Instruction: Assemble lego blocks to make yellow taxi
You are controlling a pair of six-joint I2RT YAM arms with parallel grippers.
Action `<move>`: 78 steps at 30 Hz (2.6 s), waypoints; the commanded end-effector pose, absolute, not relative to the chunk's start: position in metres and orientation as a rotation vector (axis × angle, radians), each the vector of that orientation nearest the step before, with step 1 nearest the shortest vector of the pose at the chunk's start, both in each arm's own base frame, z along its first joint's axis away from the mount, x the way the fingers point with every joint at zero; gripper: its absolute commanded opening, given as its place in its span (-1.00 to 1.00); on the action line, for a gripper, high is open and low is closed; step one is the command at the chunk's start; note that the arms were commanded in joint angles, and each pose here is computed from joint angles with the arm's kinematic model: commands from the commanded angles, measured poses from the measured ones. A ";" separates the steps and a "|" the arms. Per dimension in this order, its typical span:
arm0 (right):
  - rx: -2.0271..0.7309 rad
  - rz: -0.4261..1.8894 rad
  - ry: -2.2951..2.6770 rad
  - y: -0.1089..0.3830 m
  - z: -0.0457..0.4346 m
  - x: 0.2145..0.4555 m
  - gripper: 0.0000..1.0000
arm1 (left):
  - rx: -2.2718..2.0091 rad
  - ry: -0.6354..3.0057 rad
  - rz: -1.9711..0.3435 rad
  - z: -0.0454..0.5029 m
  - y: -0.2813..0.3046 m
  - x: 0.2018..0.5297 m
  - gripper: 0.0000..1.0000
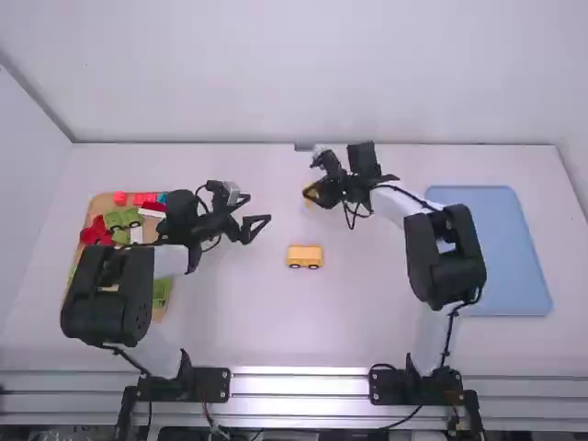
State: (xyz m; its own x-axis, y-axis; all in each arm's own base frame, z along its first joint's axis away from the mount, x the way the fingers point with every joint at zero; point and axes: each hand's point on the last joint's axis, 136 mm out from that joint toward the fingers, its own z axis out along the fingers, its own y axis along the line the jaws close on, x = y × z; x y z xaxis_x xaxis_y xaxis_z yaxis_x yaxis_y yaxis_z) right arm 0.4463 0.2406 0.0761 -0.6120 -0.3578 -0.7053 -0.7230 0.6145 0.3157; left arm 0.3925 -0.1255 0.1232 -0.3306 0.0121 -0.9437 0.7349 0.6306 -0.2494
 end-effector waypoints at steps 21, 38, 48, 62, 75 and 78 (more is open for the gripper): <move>-1.862 0.137 2.434 0.146 0.015 0.322 -1.00 | 0.533 1.812 -0.642 0.115 -0.091 0.413 0.97; -2.093 0.141 2.321 0.155 -0.029 0.310 -0.99 | 0.540 1.808 -0.653 0.116 -0.093 0.412 0.98; -2.057 0.115 2.358 0.156 -0.022 0.318 0.76 | 0.532 1.817 -0.660 0.114 -0.093 0.412 0.98; -1.970 0.169 2.256 0.180 0.061 0.341 0.97 | 0.514 1.820 -0.611 0.114 -0.087 0.417 0.98; -1.613 0.652 2.033 0.157 0.089 0.346 0.97 | 0.475 1.846 -0.556 0.110 -0.080 0.422 0.98; -1.534 0.679 2.021 0.145 0.074 0.348 0.97 | 0.474 1.846 -0.555 0.110 -0.079 0.422 0.98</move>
